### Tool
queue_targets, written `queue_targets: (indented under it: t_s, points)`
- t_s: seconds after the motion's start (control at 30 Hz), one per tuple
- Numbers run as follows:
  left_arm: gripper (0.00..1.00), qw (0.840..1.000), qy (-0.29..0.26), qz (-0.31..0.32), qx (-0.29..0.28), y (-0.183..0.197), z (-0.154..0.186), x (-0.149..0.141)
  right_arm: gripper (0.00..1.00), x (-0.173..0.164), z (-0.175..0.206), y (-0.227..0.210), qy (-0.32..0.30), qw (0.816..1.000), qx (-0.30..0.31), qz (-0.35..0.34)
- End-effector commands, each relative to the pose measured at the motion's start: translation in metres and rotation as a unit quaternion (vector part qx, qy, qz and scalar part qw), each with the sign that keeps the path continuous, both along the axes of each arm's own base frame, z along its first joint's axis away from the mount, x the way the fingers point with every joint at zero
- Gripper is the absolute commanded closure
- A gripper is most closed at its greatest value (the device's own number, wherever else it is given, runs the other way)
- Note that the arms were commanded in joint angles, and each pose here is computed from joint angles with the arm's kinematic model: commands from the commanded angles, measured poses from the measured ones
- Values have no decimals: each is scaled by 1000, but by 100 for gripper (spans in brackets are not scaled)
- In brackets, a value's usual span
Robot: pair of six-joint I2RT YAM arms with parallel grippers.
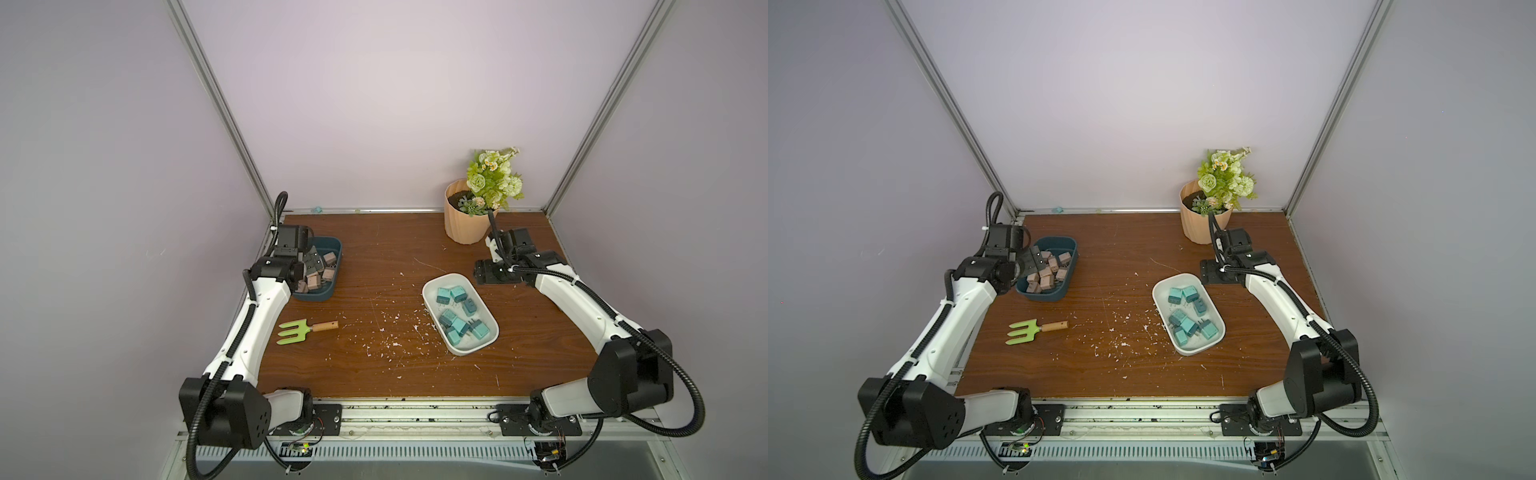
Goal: Place the plugs by color into the storage box
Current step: Reset both arms
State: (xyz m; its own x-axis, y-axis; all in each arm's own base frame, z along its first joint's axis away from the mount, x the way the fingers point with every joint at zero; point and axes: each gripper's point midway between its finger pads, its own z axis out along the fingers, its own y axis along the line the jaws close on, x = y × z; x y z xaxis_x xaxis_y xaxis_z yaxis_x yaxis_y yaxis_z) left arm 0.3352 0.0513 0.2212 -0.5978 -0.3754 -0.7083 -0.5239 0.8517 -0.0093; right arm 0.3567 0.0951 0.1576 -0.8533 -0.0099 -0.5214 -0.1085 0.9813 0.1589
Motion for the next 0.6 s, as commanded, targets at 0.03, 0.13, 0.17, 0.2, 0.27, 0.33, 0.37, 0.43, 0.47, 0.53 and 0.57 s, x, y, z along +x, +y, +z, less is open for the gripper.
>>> queue_targets:
  t_s: [0.03,0.13,0.17,0.2,0.27,0.33,0.37,0.43,0.47,0.53,0.57]
  points:
    - [0,993,-78,90,-10,19,17,-32,16,-5,19,-9,-52,998,19,-14]
    - [0,989,-102,107,-25,21,2,-61,16,-28,7,-11,-50,998,32,-20]
    - [0,989,-107,94,-27,18,-5,-65,16,-35,3,-13,-51,998,35,-25]
    - [0,990,-109,81,-29,16,-11,-68,16,-40,-1,-15,-54,997,35,-30]
    - [0,991,-114,64,-27,13,-24,-72,15,-47,-6,-24,-72,996,27,-46]
    - [0,992,-121,45,-17,11,-34,-71,13,-48,-10,-37,-95,993,10,-70]
    - [0,991,-129,33,-10,10,-38,-69,12,-47,-12,-46,-108,991,1,-85]
    - [0,990,-142,8,7,8,-45,-63,11,-43,-15,-59,-129,986,-11,-107]
    - [0,989,-147,-2,13,7,-48,-61,10,-40,-17,-67,-138,983,-19,-120]
    - [0,988,-154,-1,29,10,-57,-61,7,-37,-23,-86,-152,976,-34,-153]
    - [0,987,-159,4,34,12,-60,-61,6,-35,-25,-92,-164,973,-38,-161]
